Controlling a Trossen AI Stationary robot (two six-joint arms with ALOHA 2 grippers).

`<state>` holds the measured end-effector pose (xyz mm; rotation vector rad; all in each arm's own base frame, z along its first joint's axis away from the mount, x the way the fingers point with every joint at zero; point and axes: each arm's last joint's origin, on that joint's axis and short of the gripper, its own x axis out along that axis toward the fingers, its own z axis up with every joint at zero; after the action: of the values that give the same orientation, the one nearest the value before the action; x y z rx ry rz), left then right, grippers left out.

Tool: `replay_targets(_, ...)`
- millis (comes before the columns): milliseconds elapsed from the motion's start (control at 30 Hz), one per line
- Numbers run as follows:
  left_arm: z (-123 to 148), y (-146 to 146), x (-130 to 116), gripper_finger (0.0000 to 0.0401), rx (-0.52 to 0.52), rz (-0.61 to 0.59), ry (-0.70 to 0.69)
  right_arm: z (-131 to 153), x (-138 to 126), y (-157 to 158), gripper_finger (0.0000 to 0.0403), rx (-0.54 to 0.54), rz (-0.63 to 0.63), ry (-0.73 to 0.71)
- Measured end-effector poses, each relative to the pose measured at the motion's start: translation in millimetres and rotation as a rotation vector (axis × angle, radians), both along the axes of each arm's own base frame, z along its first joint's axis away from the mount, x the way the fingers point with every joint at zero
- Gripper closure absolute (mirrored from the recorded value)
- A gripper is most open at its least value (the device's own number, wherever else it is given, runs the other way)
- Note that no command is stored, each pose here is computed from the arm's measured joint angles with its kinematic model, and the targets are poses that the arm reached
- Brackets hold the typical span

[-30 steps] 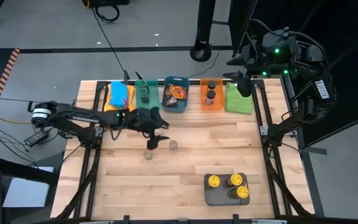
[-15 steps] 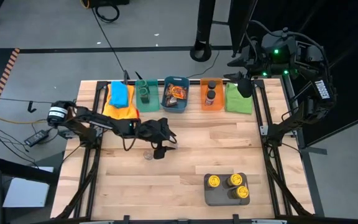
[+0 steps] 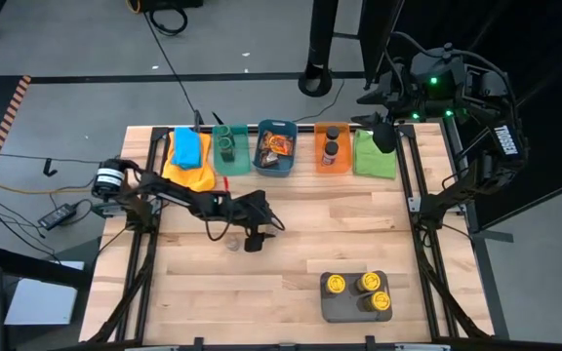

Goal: Sort spices by type
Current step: Put the right brown seasoning bottle into the blue bin

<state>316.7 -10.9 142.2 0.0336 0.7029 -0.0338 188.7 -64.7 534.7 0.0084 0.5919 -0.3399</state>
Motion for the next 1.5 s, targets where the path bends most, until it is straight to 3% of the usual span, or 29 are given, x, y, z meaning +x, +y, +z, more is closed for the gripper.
replay_targets(200,-9.7,1.2,1.1,0.0109,0.031,0.030,0.032,-0.1,0.0,0.0,0.0178,0.000,-0.001,0.001)
replay_targets(567,-7.3,1.8,1.9,0.0223,0.040,0.050,0.012,-0.1,-0.1,0.0,0.0179,0.003,-0.002,0.000)
replay_targets(767,-1.7,6.5,6.4,0.0231,0.008,0.147,-0.027,-0.1,-0.1,0.0,0.0181,0.002,-0.003,0.000)
replay_targets(1000,27.7,24.3,27.9,0.0230,0.016,0.253,-0.073,-0.1,-0.1,0.0,0.0181,0.003,-0.003,0.001)
replay_targets(1133,56.6,41.5,43.0,0.0229,0.084,0.324,-0.084,-0.4,-0.2,0.0,0.0184,0.003,-0.003,0.003)
replay_targets(1333,98.7,81.1,55.0,0.0229,0.118,0.447,-0.145,-0.5,-0.3,0.0,0.0183,0.004,-0.003,0.005)
replay_targets(1500,107.2,120.9,48.4,0.0229,0.071,0.597,-0.176,-0.5,-0.3,0.1,0.0186,0.004,-0.003,0.005)
